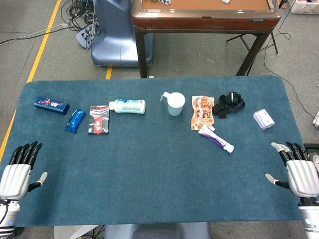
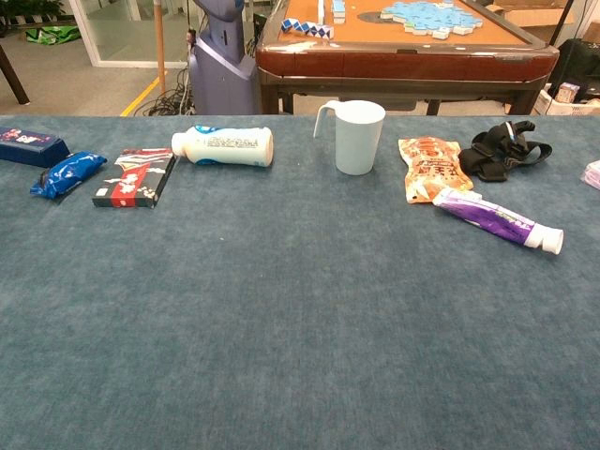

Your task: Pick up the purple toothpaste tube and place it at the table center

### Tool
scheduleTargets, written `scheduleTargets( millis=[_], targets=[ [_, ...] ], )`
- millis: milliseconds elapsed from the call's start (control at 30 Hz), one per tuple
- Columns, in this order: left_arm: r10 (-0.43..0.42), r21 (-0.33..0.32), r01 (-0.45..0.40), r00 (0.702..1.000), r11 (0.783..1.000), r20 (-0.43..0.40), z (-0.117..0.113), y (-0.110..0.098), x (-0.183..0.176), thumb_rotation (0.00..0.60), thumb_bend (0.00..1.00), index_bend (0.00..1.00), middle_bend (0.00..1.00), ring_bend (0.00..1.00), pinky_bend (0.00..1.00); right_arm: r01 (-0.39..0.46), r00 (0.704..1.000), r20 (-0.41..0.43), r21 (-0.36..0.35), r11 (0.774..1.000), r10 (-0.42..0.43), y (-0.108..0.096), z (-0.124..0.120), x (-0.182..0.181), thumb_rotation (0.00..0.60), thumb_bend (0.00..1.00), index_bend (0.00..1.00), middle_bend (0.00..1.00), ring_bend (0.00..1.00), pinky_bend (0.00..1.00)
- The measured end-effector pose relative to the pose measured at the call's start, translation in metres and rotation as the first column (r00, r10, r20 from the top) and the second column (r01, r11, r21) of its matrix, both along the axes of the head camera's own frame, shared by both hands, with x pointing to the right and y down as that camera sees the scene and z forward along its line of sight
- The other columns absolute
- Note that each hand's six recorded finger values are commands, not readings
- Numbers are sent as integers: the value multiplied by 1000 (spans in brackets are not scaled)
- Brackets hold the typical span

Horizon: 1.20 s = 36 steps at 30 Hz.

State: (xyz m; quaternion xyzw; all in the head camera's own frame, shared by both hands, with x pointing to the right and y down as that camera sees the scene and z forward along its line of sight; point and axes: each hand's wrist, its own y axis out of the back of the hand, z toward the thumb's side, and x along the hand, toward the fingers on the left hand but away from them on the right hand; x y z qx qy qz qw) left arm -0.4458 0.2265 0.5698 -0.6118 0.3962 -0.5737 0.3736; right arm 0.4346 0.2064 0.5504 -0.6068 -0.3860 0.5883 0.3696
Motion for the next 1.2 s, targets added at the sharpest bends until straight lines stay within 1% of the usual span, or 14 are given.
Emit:
scheduleTargets(
  millis=[300,400,600,700,767,933,1033,1200],
  targets=[
    [3,-1,-3,1000,1000,-3,0,0,0,600,263,12,53,30,20,4,999,36,-22,1000,-3,-4,2,-5,600,0,181,240,129,92],
    [1,-3,-1,1000,1000,-5,0,0,-1,600,263,11,53,30,21,14,998,61,-45,999,-11,-8,3,-9,600,0,181,249,145,105],
    [1,0,-1,1000,1000,-11,0,2,-1,600,264,12,53,30,20,57,993,111,-124,991,-43,-22,8,-22,600,0,181,259,159,116],
    [-2,-5,2,1000,1000,-7,0,4,-3,600,263,12,53,31,21,79,988,144,-183,980,-52,-30,14,-29,600,0,177,260,159,118],
    [-5,-5,5,1000,1000,-8,-1,4,-4,600,263,12,53,30,21,93,984,169,-232,968,-54,-36,19,-35,600,0,170,260,159,118],
    [-9,-8,9,1000,1000,-10,0,6,-5,600,263,12,54,30,21,131,977,205,-345,930,-61,-54,36,-48,600,0,154,260,159,118],
    [-10,-11,10,1000,1000,-11,0,6,-5,600,263,12,53,30,21,143,977,205,-387,911,-66,-67,46,-54,600,0,140,260,159,118],
    [-10,-17,9,1000,1000,-15,2,7,-5,600,263,12,54,30,21,137,981,186,-433,891,-60,-84,64,-56,600,0,133,260,159,118]
  ],
)
